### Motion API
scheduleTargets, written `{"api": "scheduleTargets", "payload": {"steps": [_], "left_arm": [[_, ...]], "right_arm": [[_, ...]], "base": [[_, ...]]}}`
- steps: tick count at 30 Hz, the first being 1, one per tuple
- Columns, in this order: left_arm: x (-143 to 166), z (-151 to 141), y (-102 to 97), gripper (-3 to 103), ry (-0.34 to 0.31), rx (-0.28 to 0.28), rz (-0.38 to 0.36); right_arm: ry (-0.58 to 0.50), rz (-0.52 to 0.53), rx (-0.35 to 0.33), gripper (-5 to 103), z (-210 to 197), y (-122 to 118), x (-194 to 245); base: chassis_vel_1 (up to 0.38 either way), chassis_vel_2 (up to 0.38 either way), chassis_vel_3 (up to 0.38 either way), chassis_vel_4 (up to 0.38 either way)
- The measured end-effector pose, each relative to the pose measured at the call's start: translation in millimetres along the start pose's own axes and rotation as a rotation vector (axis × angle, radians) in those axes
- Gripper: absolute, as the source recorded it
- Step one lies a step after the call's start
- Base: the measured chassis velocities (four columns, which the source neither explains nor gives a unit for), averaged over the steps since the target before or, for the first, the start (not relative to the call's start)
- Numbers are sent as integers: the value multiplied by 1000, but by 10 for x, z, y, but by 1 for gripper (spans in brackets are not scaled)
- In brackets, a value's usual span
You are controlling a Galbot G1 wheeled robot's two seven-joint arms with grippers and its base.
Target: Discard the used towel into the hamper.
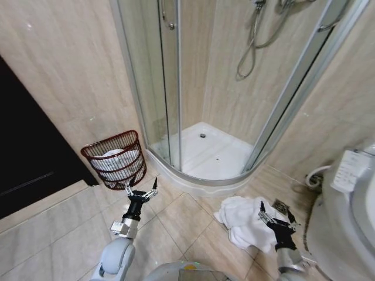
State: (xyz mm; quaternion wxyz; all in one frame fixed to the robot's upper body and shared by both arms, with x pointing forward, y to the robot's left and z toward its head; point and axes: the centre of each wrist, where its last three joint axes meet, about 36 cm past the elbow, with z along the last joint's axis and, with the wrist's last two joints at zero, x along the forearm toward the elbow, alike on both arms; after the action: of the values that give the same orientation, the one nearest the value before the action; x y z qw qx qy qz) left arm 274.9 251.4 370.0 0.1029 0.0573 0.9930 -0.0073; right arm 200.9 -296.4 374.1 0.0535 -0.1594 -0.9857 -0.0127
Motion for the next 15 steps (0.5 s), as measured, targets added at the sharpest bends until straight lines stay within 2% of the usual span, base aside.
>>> {"api": "scheduleTargets", "payload": {"steps": [7,15], "left_arm": [[-4,3,-5,100,-8,8,1],[19,-4,37,100,-23,17,-16]], "right_arm": [[2,2,0,100,3,5,10],[80,-67,-22,100,144,-209,-225]], "base": [[-99,-85,-74,-96],[-35,-39,-36,-37]]}}
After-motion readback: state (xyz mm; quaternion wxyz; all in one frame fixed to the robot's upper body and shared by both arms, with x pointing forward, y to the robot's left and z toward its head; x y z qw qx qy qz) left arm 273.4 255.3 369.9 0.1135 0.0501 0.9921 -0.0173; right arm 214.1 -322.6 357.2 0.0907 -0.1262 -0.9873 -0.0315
